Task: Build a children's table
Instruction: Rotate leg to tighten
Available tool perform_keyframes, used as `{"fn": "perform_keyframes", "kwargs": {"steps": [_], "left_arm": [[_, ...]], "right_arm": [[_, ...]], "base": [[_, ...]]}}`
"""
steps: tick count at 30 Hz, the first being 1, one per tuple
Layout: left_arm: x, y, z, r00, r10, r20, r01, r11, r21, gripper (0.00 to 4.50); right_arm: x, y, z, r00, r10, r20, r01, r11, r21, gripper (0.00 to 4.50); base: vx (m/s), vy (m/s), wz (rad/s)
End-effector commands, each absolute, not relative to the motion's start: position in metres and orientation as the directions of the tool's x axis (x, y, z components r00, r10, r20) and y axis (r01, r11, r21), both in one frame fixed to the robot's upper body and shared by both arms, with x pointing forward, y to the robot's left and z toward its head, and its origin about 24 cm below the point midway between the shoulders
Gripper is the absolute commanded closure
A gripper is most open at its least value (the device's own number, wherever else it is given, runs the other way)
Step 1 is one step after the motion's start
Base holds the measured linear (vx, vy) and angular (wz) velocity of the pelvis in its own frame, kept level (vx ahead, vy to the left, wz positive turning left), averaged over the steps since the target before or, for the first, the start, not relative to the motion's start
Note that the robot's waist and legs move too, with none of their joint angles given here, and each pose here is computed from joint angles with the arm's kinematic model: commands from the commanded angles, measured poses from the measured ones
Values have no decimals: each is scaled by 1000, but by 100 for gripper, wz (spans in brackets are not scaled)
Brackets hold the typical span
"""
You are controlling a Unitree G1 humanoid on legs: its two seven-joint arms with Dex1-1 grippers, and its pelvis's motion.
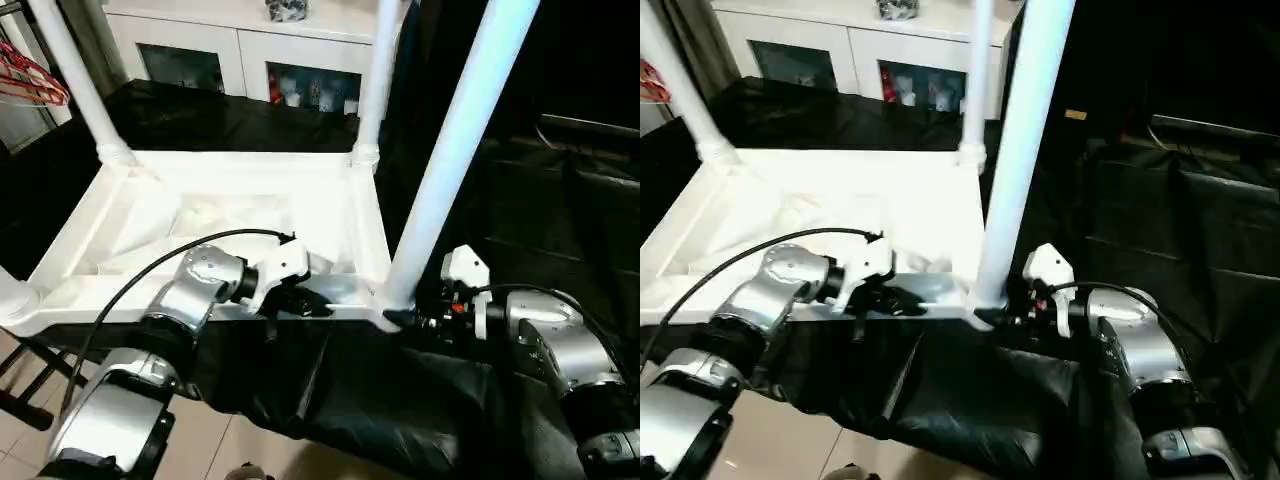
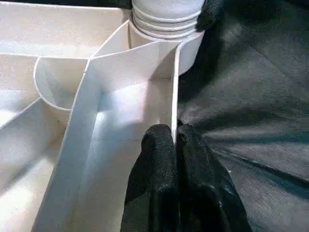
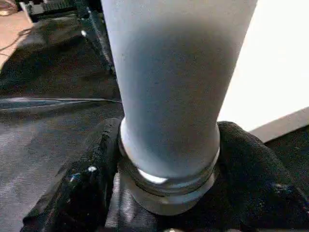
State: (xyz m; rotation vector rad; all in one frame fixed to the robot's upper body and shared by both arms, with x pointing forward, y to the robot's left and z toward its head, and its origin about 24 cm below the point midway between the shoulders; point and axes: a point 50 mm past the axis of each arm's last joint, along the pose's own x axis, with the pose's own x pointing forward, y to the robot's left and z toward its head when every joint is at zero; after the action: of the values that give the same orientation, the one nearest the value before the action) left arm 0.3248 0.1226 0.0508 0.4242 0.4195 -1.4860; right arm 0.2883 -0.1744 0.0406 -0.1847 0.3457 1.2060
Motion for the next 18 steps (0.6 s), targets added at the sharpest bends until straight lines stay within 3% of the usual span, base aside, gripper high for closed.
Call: {"fn": "perform_keyframes", "kwargs": {"steps": [1, 5, 13, 18], "left_arm": [[330, 112, 65, 83, -884, -461, 995, 52, 80, 450], [330, 106, 64, 98, -892, -441, 994, 67, 86, 450], [335, 85, 62, 198, -891, -408, 980, 165, 114, 450], [342, 49, 62, 337, -866, -370, 941, 308, 138, 450]], "right_arm": [[271, -144, 31, 101, 937, -336, -982, 149, 118, 172], [271, -139, 30, 130, 940, -316, -978, 174, 115, 176], [282, -131, 24, 329, 904, -272, -926, 365, 93, 177], [308, -119, 13, 660, 706, -256, -712, 697, 86, 178]], "base": [[0, 0, 0], [0, 0, 0], [0, 0, 0], [0, 0, 0]]}}
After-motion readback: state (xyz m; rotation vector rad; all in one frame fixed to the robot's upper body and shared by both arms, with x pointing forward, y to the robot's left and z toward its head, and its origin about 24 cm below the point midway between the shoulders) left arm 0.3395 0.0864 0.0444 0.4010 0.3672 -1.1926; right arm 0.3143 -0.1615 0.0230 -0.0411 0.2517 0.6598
